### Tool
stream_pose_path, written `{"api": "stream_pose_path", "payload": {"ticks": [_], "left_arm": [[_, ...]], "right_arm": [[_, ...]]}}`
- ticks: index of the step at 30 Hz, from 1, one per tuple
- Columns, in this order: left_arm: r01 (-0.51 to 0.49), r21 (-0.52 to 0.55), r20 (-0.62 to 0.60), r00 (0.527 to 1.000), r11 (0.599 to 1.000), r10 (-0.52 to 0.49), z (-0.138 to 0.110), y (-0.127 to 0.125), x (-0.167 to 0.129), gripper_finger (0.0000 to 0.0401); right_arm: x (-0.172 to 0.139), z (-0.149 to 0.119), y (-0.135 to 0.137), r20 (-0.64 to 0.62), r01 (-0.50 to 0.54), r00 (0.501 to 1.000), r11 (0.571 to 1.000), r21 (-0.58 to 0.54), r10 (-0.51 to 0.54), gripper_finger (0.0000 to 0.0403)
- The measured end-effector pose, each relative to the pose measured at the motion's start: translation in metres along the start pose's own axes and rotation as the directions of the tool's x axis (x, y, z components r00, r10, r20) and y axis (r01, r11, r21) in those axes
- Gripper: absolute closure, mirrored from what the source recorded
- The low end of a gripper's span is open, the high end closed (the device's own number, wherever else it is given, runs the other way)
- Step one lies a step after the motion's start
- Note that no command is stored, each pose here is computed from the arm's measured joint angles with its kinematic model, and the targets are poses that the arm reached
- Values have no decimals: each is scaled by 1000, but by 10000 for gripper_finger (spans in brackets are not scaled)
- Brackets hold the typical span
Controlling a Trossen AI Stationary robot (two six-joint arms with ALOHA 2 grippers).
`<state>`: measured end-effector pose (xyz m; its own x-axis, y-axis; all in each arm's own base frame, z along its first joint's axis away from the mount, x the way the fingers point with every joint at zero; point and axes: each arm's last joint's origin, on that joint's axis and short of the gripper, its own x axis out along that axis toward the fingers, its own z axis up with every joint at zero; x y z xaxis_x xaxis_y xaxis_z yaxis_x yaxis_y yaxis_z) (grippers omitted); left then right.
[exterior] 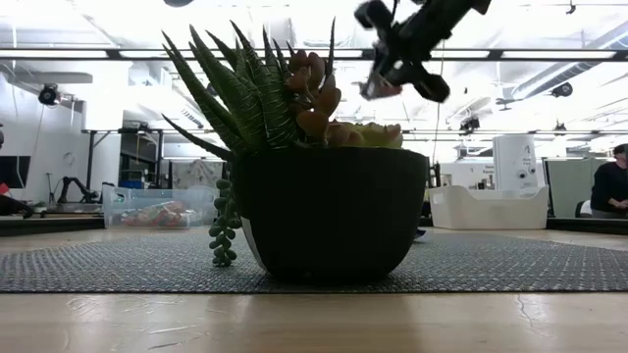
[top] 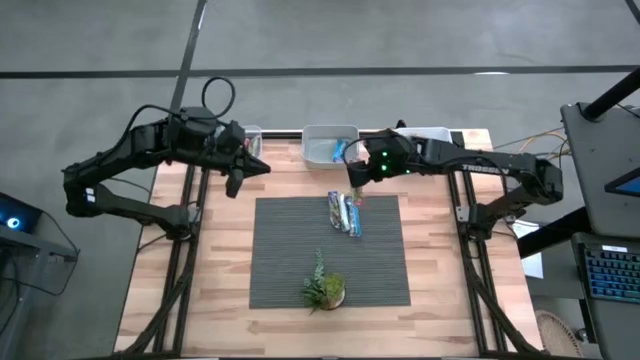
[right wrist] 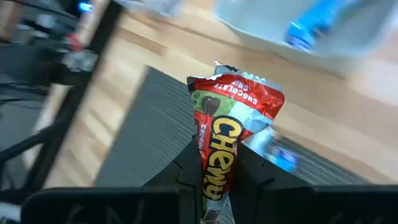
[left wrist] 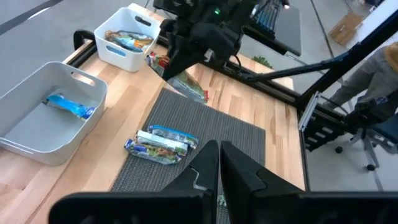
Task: Pick and place Granola Bars by type
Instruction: Put the red granola bar into the transparent bin
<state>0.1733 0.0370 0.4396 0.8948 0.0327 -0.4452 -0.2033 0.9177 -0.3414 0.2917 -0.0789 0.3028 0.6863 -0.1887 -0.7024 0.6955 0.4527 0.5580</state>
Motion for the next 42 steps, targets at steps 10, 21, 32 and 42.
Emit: {"api": "stream_pose_path", "payload": {"ticks": [10, 21, 32, 42], "left_arm": [[25, -44, 66, 998, 999, -22, 14, 0, 23, 401], [77, -16, 203, 977, 997, -72, 34, -1, 50, 334], [205, 41, 254, 944, 978, -209, 47, -4, 86, 229], [288, 162, 371, 869, 944, -329, 60, -12, 87, 224]], "right_arm": [[-41, 9, 28, 162, -276, 935, 936, -220, 314, 360], [-96, 16, 35, 287, -396, 816, 847, -354, 501, 360], [-120, 24, 46, 333, -349, 742, 759, -549, 582, 360], [-154, 37, 70, 300, -336, 647, 616, -712, 701, 360]]}}
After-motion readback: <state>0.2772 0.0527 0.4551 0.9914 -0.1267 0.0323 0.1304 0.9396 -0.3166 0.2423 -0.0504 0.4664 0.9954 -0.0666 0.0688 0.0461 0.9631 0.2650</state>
